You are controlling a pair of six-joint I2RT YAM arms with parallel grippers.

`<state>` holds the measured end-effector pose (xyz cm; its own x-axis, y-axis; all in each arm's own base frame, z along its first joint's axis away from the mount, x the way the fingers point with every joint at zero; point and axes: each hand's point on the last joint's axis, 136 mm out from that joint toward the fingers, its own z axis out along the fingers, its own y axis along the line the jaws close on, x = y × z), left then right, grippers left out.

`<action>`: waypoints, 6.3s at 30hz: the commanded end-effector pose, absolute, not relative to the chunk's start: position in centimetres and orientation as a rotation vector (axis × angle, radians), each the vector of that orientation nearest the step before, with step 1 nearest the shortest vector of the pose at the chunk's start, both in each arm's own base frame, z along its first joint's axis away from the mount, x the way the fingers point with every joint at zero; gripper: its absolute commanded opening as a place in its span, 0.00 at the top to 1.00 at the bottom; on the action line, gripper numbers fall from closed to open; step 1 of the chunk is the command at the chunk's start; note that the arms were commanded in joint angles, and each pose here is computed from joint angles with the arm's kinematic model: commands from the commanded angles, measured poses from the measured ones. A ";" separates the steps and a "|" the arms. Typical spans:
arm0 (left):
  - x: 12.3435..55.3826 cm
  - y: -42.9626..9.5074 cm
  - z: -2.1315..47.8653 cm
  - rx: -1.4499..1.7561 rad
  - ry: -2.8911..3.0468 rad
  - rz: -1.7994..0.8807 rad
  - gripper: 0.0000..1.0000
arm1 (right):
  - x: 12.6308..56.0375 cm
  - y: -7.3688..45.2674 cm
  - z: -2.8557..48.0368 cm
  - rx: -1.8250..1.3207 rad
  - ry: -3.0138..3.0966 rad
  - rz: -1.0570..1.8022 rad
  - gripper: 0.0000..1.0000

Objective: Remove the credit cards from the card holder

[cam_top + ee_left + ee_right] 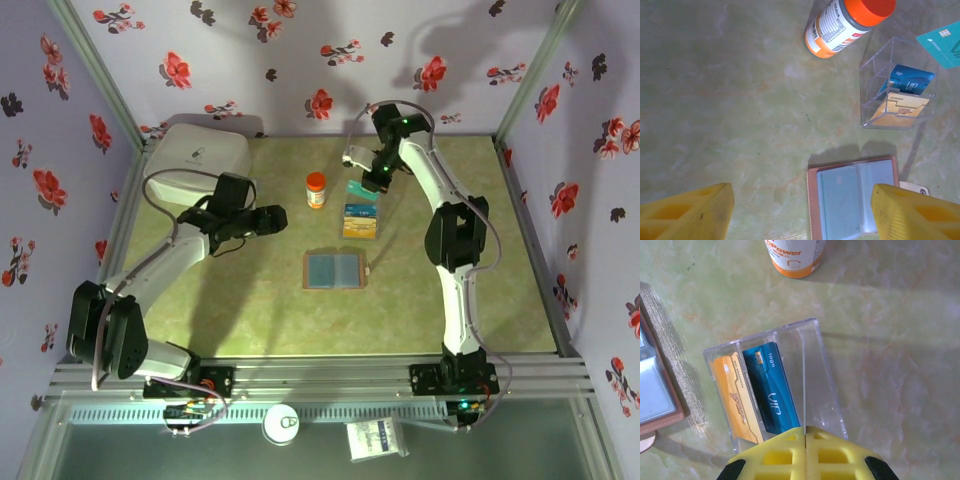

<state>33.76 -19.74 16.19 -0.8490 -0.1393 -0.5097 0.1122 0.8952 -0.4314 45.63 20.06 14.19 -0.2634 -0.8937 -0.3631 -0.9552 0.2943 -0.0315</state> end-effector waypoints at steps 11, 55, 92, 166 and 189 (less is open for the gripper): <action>34.1 -18.6 14.9 -0.045 2.581 -0.537 0.28 | 45.8 20.1 10.8 -1.792 2.251 0.333 0.94; 34.3 -19.2 12.3 -0.066 2.661 -0.554 0.30 | 50.5 21.6 9.8 -1.550 2.233 0.189 0.73; 34.5 -17.9 16.7 0.039 2.446 -0.612 0.00 | 49.2 24.1 13.8 -1.362 2.190 0.253 0.73; 28.9 -26.7 9.3 -0.193 2.503 -1.248 0.55 | 28.8 27.6 9.5 0.172 2.509 0.712 0.68; 27.2 -28.9 4.7 -0.123 2.736 -1.235 1.00 | 28.3 29.4 7.0 0.104 2.737 0.687 0.72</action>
